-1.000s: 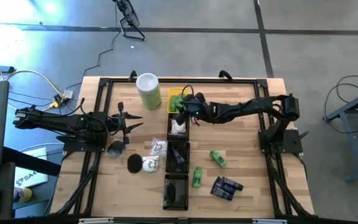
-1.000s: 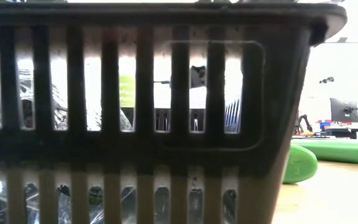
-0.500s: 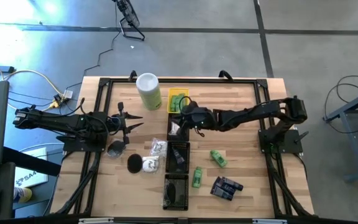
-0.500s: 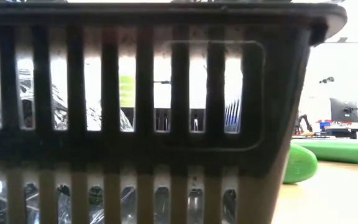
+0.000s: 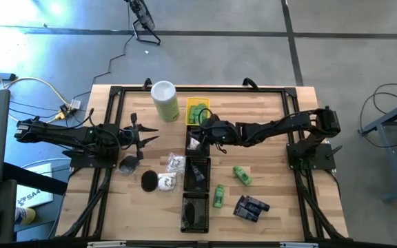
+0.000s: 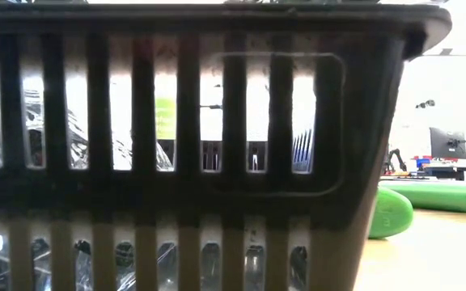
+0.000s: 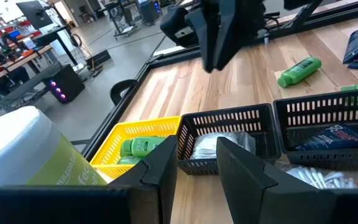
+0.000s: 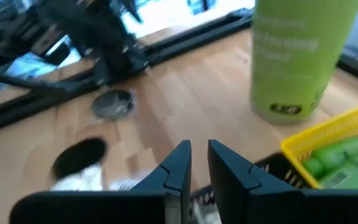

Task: Pick & Place Travel size toiletries
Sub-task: Put the right black hairbrush into the bottom black basket

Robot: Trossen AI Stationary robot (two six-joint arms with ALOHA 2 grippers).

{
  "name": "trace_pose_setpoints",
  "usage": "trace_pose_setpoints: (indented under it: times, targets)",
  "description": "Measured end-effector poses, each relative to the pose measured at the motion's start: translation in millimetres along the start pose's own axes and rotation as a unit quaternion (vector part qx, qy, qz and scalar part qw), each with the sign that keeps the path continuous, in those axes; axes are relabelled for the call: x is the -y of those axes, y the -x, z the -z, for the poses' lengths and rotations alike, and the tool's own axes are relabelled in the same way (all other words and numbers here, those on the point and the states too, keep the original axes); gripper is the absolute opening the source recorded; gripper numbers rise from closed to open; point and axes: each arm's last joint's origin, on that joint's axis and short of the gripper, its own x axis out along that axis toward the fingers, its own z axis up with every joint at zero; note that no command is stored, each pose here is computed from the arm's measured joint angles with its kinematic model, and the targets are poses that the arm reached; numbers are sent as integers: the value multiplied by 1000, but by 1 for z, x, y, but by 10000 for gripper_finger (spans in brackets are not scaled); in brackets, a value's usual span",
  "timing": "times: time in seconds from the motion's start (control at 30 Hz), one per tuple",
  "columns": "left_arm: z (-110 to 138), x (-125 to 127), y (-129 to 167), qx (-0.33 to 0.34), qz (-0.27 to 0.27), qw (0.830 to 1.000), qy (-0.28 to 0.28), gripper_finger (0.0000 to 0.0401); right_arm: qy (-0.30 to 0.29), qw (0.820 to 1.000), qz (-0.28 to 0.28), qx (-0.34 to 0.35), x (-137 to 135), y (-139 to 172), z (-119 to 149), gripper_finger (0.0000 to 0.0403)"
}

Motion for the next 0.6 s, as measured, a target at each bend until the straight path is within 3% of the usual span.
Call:
trace_pose_setpoints:
  times: [0.13,0.37,0.6]
  targets:
    - [0,0,0,0,0,1000,0,109,2,1000,-22,-10,-2,12,-8,46]
    - [0,0,0,0,0,1000,0,109,15,1000,1,-26,4,50,-22,46]
    - [0,0,0,-2,1,1000,-1,109,-3,999,5,32,21,89,-4,46]
